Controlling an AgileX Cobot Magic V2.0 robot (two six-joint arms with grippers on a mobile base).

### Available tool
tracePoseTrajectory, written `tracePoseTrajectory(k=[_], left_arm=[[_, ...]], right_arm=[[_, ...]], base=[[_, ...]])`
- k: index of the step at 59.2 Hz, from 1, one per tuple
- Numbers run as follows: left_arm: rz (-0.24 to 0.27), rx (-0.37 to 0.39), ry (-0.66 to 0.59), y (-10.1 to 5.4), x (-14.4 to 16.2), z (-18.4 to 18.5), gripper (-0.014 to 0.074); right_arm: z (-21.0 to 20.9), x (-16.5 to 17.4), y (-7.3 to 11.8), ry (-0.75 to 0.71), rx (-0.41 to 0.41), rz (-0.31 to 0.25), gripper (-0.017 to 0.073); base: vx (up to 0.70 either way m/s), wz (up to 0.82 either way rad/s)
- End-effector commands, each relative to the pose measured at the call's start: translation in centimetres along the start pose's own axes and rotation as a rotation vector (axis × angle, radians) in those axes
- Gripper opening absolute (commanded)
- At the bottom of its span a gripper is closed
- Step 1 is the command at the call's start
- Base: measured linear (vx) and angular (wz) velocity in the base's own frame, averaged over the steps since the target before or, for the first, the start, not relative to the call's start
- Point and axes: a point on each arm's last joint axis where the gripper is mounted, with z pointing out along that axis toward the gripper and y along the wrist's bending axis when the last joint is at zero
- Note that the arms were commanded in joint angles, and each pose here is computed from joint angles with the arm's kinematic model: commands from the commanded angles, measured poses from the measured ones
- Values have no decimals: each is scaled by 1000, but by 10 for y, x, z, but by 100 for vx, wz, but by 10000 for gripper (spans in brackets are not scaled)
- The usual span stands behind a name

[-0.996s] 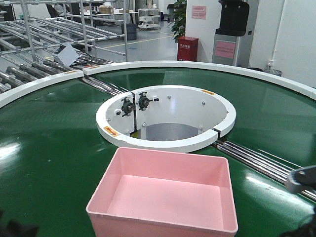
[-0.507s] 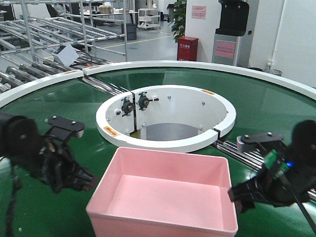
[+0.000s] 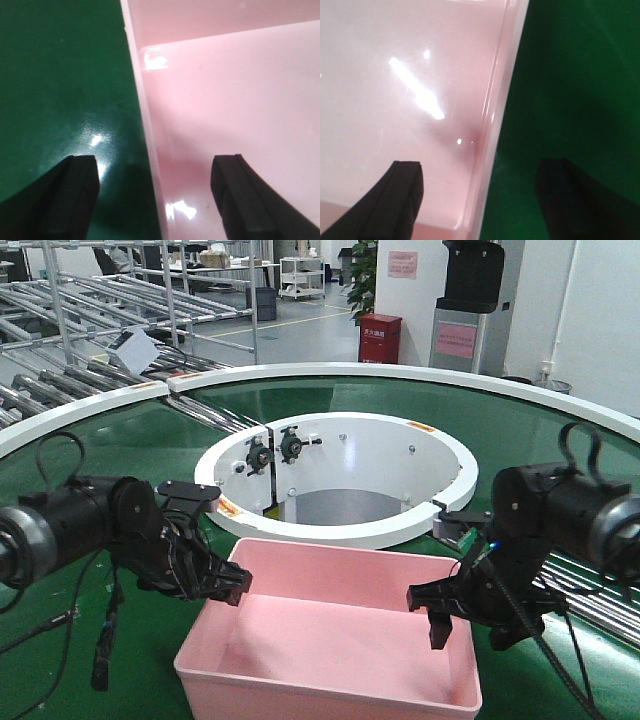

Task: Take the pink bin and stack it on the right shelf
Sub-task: 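Lower both grippers onto opposite side walls of the pink bin, then close both grippers on the bin walls and lift it toward the robot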

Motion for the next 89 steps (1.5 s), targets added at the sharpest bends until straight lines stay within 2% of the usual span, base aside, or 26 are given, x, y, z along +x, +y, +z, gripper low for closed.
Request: tracePoseTrajectory(k=[1, 12, 24, 30, 40, 48, 57, 65, 72, 78, 84, 89], left_arm=[[-12, 21, -127, -8, -19, -19, 586], [-19, 21, -109, -6, -15, -2, 586], [-18, 20, -110, -5, -15, 2, 568], [-17, 19, -113, -5, -15, 2, 505], [-23, 24, -113, -6, -15, 2, 336], [-19, 26, -72, -6, -12, 2, 224], [-23, 31, -60, -8, -12, -14, 149], [-87, 27, -116, -11, -19, -51, 139], [-139, -15, -155, -15, -19, -88, 143], [-149, -76, -180, -24, -4, -114, 143], [-155, -91, -224, -40, 20, -139, 146], [-183, -90, -239, -51, 47, -150, 146]], right_arm=[[-20, -12, 3, -88, -13, 23, 506], [1, -15, 3, -61, -3, 98, 461], [10, -18, 0, -75, 30, 163, 358], [10, -18, -1, -77, 37, 167, 260], [10, -18, 0, -76, 24, 175, 99], [10, -16, 3, -55, 1, 195, 7], [-6, -17, 4, -108, 17, 151, -15], [-42, -11, 9, -190, 75, 79, -13], [-72, 0, 16, -276, 106, 22, -12], [-86, 17, 13, -321, 104, 2, -12], [-98, 35, 7, -352, 101, -26, -12], [-106, 50, 3, -364, 96, -49, -10]], base=[[0, 0], [0, 0], [0, 0], [0, 0], [0, 0], [0, 0], [0, 0], [0, 0], [0, 0], [0, 0], [0, 0], [0, 0]])
